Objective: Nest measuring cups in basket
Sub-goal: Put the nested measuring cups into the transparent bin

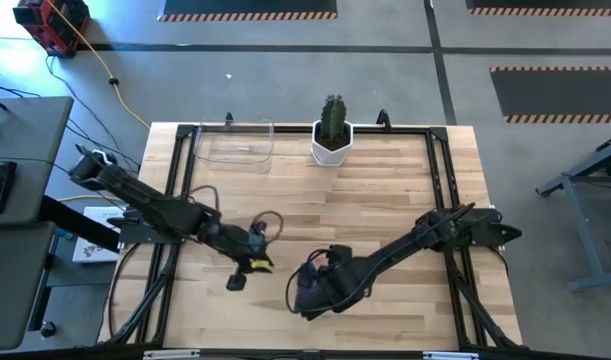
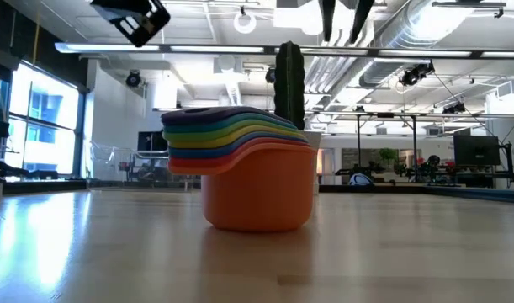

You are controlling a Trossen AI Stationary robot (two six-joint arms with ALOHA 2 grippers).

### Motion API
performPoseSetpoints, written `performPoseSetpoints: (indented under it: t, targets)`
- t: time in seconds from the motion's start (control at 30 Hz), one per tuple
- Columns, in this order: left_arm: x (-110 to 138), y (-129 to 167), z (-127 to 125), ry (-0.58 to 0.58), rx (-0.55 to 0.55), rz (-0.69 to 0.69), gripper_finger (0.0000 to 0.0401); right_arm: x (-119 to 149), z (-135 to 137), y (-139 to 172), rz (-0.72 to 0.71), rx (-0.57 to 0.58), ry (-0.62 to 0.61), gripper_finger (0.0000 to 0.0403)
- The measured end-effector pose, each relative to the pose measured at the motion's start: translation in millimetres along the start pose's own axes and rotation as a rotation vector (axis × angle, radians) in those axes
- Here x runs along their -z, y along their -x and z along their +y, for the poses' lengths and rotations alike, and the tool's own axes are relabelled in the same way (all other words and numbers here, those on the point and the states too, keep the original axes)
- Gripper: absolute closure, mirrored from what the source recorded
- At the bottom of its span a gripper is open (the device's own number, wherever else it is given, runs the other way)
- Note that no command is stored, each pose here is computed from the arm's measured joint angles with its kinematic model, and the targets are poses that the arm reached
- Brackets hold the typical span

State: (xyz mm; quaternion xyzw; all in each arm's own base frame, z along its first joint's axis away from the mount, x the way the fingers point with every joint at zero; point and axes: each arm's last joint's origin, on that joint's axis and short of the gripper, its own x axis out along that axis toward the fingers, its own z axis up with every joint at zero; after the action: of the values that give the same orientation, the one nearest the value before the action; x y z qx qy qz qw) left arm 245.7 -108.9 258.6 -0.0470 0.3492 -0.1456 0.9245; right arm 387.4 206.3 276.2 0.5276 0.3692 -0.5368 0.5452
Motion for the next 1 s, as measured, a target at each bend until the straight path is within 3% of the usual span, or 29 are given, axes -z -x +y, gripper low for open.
performPoseSetpoints:
  t: [0.13, 0.3, 0.53, 0.77, 1.0]
  targets:
    - [2.1, 21.8, 9.7, 0.020, -0.057, -0.038, 0.0331, -14.9, 3.5, 10.8, -0.039, -0.051, 0.053, 0.0336]
    - [28.4, 38.7, 29.0, 0.128, -0.100, -0.092, 0.0331, -37.2, 11.5, 22.1, -0.067, -0.095, 0.117, 0.0336]
    - [54.5, 67.0, 42.0, 0.187, -0.176, -0.240, 0.0331, -59.1, 19.4, 27.4, -0.088, -0.109, 0.187, 0.0336]
    - [66.3, 96.2, 43.6, 0.132, -0.200, -0.447, 0.0331, -69.1, 24.9, 24.1, -0.059, -0.083, 0.230, 0.0336]
    - [93.1, 109.2, 48.7, 0.139, -0.208, -0.569, 0.0331, -68.4, 24.5, 24.2, -0.050, -0.082, 0.180, 0.0336]
